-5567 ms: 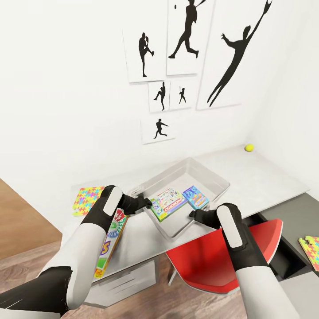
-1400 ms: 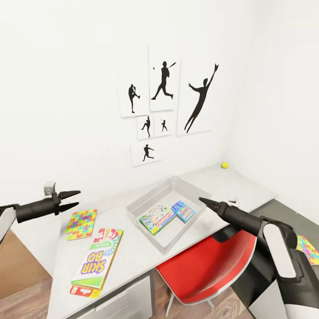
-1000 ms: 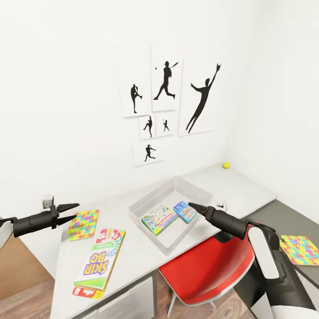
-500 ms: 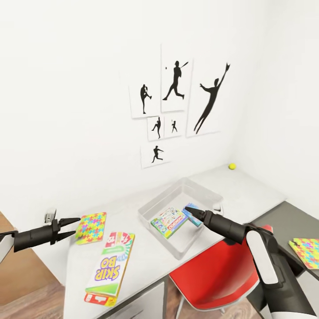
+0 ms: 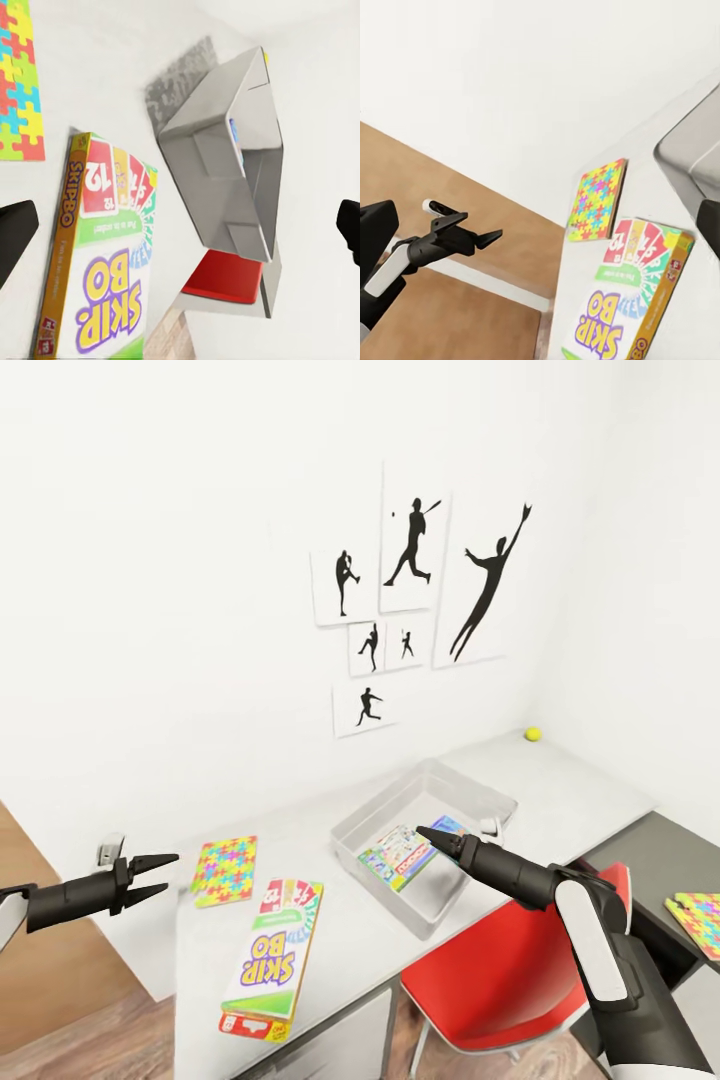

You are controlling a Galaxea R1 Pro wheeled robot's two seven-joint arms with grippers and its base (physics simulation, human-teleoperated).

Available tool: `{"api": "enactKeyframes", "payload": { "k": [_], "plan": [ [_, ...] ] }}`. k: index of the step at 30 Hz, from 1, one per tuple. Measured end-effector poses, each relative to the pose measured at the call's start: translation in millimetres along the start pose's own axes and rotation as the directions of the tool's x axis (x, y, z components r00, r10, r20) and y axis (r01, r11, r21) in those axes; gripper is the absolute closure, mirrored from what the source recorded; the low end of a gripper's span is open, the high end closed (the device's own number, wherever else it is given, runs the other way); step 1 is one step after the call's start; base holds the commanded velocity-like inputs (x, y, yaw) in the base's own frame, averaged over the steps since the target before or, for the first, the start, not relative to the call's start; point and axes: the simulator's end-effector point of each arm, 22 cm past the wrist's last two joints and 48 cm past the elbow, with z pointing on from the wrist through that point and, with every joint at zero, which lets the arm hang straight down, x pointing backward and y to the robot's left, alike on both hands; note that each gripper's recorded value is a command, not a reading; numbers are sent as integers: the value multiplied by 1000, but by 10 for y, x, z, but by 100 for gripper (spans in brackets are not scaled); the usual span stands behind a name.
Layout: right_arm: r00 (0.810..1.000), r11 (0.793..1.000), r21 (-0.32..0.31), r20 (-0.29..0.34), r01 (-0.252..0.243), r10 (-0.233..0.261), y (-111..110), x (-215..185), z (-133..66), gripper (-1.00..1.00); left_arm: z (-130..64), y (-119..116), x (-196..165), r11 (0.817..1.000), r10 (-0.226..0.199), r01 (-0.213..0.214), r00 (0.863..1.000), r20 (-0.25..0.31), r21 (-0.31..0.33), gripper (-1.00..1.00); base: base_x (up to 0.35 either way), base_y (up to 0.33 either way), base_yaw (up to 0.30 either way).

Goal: Put all the toys in the child's room - the three board games (two on the bed and one on the table), the two jigsaw puzzles on the table, and the tennis ball on the table - inside the toy box on the table in the child's room.

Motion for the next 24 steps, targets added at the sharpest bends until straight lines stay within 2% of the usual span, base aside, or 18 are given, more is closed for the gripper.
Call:
{"api": "enactKeyframes", "payload": {
  "k": [9,13,18,24],
  "plan": [
    [1000,1000,-1,-4,3,-3,12,13,10,-100,-5,5,1,1000,0,0,1000,0,-1,-100,-8,67,0],
    [999,1000,-12,-38,12,-12,68,123,89,-100,-5,6,3,1000,0,0,1000,0,-1,-100,-1,54,0],
    [999,1000,-16,-51,16,-16,88,167,120,-100,-5,8,3,1000,-1,1,1000,0,-1,-100,0,19,0],
    [998,1000,17,-57,23,-22,23,182,131,-100,-5,11,5,1000,-1,1,1000,0,-2,-100,-36,106,38]
  ]
}}
